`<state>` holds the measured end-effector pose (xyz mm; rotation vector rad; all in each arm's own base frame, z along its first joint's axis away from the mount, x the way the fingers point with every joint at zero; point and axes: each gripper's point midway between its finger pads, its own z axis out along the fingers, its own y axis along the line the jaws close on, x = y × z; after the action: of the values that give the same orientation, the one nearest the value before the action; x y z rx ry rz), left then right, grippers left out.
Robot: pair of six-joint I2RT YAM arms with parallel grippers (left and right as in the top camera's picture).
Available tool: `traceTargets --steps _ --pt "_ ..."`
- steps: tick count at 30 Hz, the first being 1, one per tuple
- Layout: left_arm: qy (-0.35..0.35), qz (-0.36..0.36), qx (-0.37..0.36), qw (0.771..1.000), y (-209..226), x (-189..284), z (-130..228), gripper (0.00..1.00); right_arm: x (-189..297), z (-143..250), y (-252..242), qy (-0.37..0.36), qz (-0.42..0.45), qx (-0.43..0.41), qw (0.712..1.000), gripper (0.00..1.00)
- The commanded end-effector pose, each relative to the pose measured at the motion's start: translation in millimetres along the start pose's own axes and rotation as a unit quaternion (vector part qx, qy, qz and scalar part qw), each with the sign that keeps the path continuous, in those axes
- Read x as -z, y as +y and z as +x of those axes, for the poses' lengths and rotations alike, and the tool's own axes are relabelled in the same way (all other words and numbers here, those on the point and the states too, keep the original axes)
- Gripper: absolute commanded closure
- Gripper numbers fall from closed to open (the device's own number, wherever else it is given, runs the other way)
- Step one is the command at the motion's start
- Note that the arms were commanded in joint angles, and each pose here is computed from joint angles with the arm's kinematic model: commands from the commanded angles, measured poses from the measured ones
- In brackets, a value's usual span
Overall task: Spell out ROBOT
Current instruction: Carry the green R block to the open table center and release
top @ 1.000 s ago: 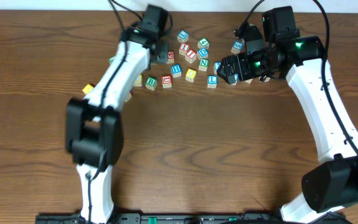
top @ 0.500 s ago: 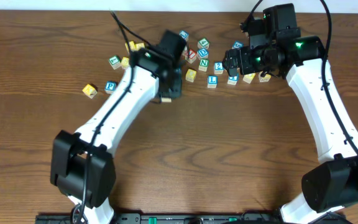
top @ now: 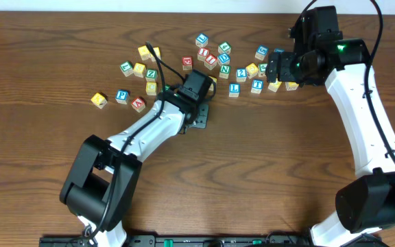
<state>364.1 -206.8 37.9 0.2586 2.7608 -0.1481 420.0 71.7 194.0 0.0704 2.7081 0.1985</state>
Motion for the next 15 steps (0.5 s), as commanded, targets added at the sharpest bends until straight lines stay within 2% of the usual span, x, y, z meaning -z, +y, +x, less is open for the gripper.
traceTargets --steps 1,11,12,14,15 --pt "-0.002 -0.018 -0.011 1.0 7 -11 4 0.81 3 -2 -2 -0.002 0.007 -0.008 1.0 0.03" --pt "0.007 -0.024 -0.017 1.0 10 -35 8 0.8 2 3 -1 0.008 0.008 -0.006 1.0 0.03" --pt "0.007 -0.024 -0.017 1.0 10 -35 8 0.78 2 3 -1 0.008 0.008 -0.006 1.0 0.03" --pt "0.006 -0.023 -0.017 1.0 9 -34 8 0.57 2 3 -1 0.008 0.008 -0.006 1.0 0.03" --pt "0.005 -0.023 -0.015 1.0 9 -32 6 0.52 2 3 -1 0.007 0.008 -0.006 1.0 0.03"
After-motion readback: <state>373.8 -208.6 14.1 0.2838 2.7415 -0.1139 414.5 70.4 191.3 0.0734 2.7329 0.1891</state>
